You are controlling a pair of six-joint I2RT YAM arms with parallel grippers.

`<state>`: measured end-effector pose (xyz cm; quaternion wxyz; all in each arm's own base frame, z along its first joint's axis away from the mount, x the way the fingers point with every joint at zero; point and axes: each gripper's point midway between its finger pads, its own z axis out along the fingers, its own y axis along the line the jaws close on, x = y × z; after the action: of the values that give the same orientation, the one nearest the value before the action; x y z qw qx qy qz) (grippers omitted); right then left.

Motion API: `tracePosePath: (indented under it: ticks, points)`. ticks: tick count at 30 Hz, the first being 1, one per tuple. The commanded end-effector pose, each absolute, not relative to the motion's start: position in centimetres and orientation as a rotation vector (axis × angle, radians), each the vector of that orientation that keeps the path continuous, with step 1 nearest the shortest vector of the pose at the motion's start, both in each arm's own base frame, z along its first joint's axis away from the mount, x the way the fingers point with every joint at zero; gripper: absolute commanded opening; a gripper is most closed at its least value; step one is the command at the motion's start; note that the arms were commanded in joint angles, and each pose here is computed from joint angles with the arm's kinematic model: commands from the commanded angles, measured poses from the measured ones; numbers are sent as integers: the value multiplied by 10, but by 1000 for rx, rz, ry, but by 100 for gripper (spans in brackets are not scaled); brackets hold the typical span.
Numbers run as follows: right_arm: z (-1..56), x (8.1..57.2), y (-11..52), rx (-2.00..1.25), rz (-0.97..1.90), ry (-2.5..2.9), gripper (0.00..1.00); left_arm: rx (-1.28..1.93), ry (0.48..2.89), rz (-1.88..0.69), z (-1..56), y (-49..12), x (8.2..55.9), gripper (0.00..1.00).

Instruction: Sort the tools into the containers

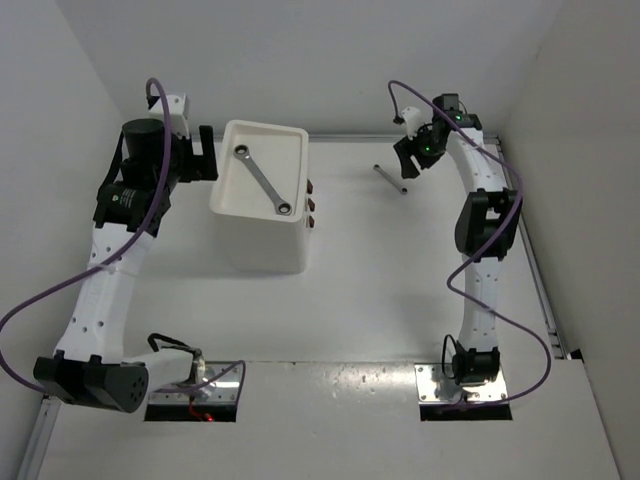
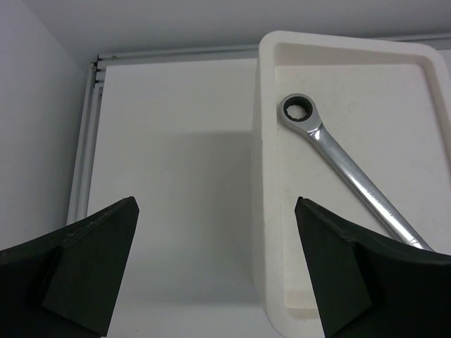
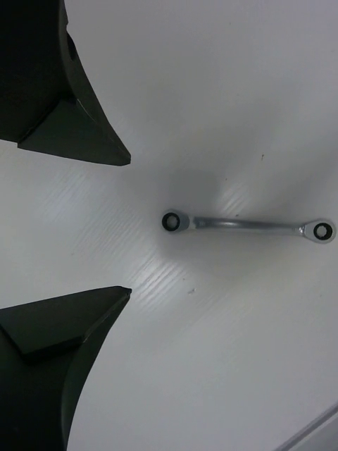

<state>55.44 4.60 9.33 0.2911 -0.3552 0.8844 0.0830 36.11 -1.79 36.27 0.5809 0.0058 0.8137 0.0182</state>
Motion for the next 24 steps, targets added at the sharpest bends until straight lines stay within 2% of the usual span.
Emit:
tracePosePath:
  ticks: [1,10,24]
  points:
    - [101,564,64,-862,241,2347,68,-25,1886,28,363,-13,369,100]
    - [68,594,70,-679,283,2355,66,-36,1918,11,350,-9,372,100]
    - [32,611,94,-721,234,2346,64,-31,1958,14,336,-5,381,100]
